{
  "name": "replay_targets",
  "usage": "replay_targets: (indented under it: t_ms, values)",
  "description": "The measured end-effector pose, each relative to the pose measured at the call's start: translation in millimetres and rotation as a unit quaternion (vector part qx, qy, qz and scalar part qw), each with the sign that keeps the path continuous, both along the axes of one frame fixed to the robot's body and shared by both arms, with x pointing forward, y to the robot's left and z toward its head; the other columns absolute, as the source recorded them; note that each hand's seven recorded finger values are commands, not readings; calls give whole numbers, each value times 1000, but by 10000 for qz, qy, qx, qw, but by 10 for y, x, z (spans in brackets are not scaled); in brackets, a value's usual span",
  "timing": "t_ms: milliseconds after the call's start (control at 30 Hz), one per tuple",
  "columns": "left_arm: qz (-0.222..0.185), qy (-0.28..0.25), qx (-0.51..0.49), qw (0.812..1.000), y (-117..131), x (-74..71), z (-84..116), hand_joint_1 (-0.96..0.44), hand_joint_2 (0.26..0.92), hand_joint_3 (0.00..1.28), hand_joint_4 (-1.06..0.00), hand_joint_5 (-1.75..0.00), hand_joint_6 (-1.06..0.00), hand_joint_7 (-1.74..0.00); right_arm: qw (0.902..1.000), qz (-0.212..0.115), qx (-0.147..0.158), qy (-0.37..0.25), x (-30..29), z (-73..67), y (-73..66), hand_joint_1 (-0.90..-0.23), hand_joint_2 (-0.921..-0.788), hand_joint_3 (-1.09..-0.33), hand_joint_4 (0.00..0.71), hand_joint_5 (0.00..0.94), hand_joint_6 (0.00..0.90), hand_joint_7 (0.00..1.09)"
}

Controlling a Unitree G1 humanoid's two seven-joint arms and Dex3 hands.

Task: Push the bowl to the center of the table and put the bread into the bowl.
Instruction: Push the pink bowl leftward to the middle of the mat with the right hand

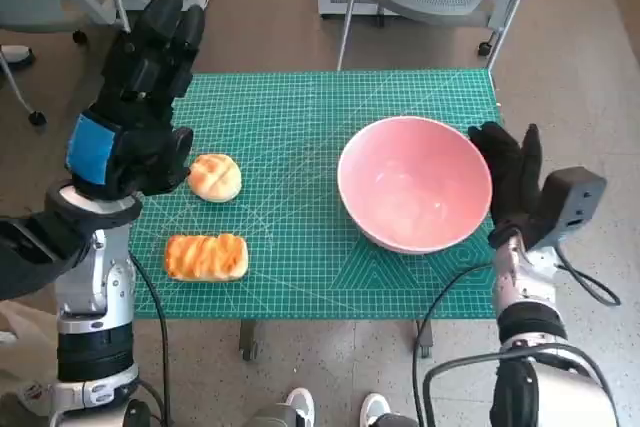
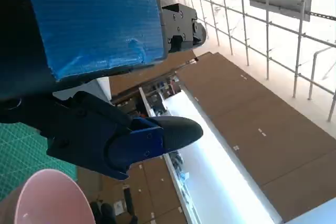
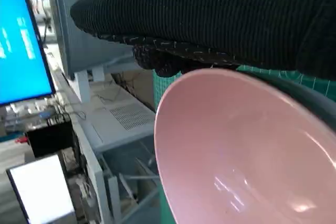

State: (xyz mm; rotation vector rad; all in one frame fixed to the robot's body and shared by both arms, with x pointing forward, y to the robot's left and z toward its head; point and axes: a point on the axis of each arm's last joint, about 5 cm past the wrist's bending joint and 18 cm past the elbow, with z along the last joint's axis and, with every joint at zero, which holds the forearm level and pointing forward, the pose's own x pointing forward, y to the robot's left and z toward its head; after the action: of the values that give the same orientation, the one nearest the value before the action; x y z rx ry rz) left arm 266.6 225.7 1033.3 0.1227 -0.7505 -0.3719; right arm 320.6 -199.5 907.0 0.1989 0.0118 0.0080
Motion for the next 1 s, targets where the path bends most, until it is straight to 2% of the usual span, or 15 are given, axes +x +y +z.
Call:
replay_targets:
  t_ms: [667, 1000]
  values:
    - [72, 122, -105, 9998, 42, -41, -16, -677, 921, 593, -7, -4, 1, -290, 9986, 407, 139, -303, 113, 141, 244, -676, -921, -901, 420, 5, 481, 74]
    - [211, 136, -146, 9996, 70, -88, -43, -669, 921, 582, -19, -12, 1, -272, 9972, 594, 278, -364, 153, 187, 409, -669, -921, -885, 432, 8, 502, 81]
